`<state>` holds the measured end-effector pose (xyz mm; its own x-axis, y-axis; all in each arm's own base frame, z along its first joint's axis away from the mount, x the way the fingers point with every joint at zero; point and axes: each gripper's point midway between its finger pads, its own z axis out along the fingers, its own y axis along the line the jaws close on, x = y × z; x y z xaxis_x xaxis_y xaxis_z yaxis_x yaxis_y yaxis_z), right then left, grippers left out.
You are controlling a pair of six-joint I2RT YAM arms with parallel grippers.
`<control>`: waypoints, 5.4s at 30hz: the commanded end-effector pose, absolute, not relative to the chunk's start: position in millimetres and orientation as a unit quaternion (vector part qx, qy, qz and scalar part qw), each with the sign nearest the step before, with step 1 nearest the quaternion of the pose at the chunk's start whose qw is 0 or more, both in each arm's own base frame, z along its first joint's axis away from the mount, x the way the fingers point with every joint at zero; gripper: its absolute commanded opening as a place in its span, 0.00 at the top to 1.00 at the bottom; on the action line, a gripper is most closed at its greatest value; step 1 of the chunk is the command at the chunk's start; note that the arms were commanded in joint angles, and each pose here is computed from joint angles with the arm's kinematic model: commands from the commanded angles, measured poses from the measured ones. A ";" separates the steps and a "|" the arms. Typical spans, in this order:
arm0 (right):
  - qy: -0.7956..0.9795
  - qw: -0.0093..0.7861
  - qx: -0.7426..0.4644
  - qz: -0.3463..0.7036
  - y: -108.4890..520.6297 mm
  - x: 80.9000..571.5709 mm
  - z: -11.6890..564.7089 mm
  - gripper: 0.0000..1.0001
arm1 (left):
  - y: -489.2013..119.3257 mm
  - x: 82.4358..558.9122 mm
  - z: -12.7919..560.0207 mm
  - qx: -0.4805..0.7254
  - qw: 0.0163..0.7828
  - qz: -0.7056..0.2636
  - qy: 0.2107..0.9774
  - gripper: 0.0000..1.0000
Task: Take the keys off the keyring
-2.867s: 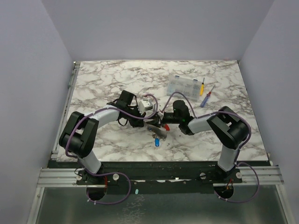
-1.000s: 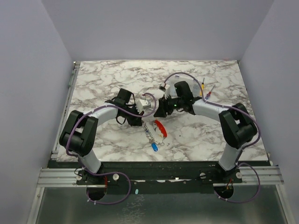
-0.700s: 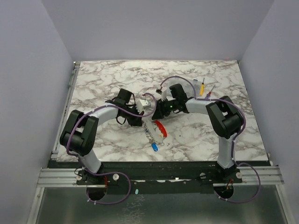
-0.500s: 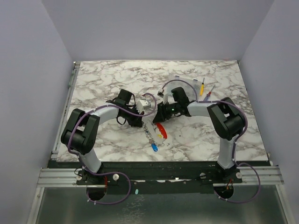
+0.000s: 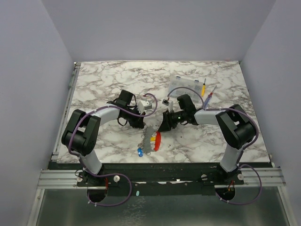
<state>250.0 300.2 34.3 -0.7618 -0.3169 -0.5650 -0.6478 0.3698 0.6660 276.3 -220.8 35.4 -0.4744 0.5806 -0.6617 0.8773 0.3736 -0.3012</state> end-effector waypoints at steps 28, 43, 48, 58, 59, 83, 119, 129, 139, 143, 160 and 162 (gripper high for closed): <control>0.783 0.154 -0.232 0.557 371.6 275.8 59.7 0.61 | -233.3 266.7 36.3 0.463 0.225 -0.354 0.781 1.00; 0.781 0.151 -0.240 0.557 373.8 275.2 51.7 0.62 | -227.4 276.6 46.7 0.471 0.247 -0.322 0.783 1.00; 0.776 0.155 -0.246 0.559 376.2 276.7 52.1 0.62 | -227.9 276.0 46.4 0.474 0.245 -0.326 0.781 1.00; 0.775 0.158 -0.258 0.555 374.0 274.5 42.9 0.73 | -224.4 278.2 45.6 0.464 0.242 -0.330 0.786 1.00; 0.775 0.158 -0.259 0.555 373.8 274.2 42.0 0.74 | -223.8 279.1 46.0 0.463 0.243 -0.329 0.786 1.00; 0.699 0.348 -0.363 0.509 362.5 283.4 62.7 0.99 | -213.5 280.0 32.5 0.427 0.212 -0.339 0.811 1.00; 0.681 0.459 -0.365 0.440 374.1 286.3 70.5 0.99 | -220.4 279.8 51.4 0.417 0.199 -0.344 0.818 1.00; 0.690 0.449 -0.360 0.438 374.8 287.7 66.4 0.99 | -229.5 281.3 74.3 0.429 0.226 -0.344 0.804 1.00; 0.699 0.469 -0.333 0.425 368.4 295.4 71.5 0.99 | -210.4 273.3 41.8 0.417 0.190 -0.304 0.836 1.00; 0.695 0.477 -0.332 0.424 366.6 294.8 73.6 0.99 | -205.4 271.6 23.9 0.404 0.164 -0.296 0.850 1.00; 0.646 0.525 -0.357 0.424 364.6 291.0 94.7 0.99 | -214.6 273.6 6.6 0.373 0.127 -0.323 0.860 1.00; 0.643 0.533 -0.357 0.419 362.7 292.4 96.7 0.99 | -216.1 272.3 7.2 0.369 0.123 -0.329 0.860 1.00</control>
<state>288.8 361.3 67.2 -0.3003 -0.0671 -0.9515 -0.8792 0.4062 0.2489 282.4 -220.4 25.7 -0.6590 0.5411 -0.5224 0.7520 0.4907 -0.4402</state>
